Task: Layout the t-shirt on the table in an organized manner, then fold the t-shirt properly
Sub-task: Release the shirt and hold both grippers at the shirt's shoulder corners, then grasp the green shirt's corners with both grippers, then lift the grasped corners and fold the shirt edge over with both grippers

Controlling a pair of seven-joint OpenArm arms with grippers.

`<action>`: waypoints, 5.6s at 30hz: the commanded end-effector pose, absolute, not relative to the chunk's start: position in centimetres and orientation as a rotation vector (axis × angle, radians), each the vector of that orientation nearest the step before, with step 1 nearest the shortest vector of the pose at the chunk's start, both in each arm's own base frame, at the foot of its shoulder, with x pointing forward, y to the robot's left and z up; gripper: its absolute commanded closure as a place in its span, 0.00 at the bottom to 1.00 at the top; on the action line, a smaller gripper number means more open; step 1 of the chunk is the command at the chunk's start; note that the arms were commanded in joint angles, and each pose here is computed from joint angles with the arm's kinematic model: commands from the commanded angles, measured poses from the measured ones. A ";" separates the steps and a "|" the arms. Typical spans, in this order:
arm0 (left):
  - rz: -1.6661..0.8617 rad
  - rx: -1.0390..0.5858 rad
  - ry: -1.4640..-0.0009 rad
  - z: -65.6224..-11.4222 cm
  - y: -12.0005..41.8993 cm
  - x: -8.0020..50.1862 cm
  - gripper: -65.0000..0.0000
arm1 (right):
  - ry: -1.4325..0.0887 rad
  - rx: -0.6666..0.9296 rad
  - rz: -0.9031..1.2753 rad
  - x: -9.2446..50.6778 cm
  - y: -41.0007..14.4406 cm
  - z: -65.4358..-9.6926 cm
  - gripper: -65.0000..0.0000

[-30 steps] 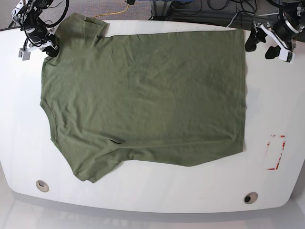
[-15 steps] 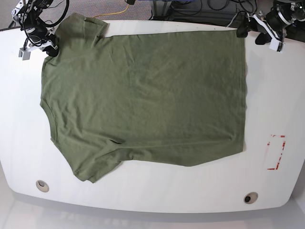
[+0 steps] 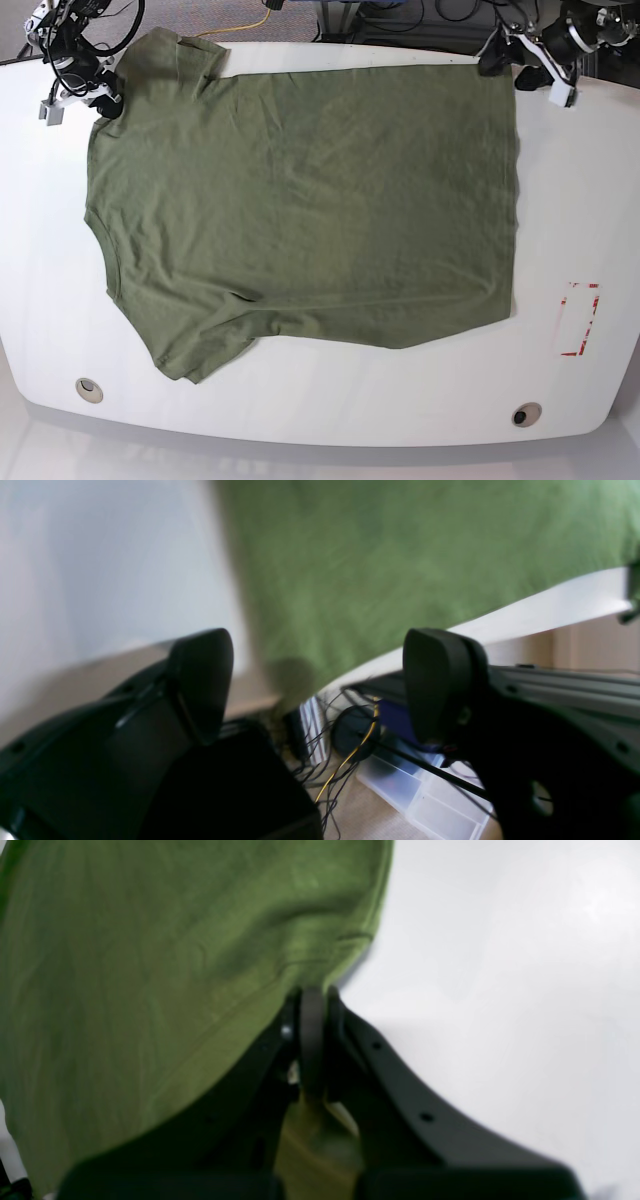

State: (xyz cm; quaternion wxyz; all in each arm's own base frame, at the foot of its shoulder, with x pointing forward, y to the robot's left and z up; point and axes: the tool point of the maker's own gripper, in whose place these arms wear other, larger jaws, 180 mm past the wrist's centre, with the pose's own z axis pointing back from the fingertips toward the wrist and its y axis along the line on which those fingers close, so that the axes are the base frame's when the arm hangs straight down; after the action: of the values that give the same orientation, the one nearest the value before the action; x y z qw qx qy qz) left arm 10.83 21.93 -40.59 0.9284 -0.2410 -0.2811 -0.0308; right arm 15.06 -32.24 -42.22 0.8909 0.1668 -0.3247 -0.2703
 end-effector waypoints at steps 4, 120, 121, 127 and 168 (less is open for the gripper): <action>-0.085 -0.511 -0.537 -41.0 21.1 9.9 0.23 | -0.700 0.325 -0.540 15.4 -33.1 -41.3 1.00; -0.149 -0.412 -0.880 -33.2 23.8 27.6 0.99 | -0.863 0.306 -0.438 22.5 -33.5 -35.9 1.00; -0.142 -0.413 -0.873 -33.4 23.9 27.6 0.99 | -0.866 0.305 -0.438 22.7 -33.7 -35.8 1.00; -0.102 -0.421 -0.846 -34.6 24.5 27.5 0.99 | -0.883 0.314 -0.445 24.0 -34.5 -35.4 1.00; -0.050 -0.513 -0.752 -38.3 23.1 30.0 0.99 | -0.897 0.289 -0.387 32.1 -34.5 -34.8 1.00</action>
State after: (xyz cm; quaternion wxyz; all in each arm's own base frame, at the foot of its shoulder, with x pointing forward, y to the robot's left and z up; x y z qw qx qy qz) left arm 29.02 22.38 -39.67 0.9051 -0.2517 -0.3422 -0.0206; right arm 30.70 -33.61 -36.84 0.8855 0.1476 -0.3955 -0.1939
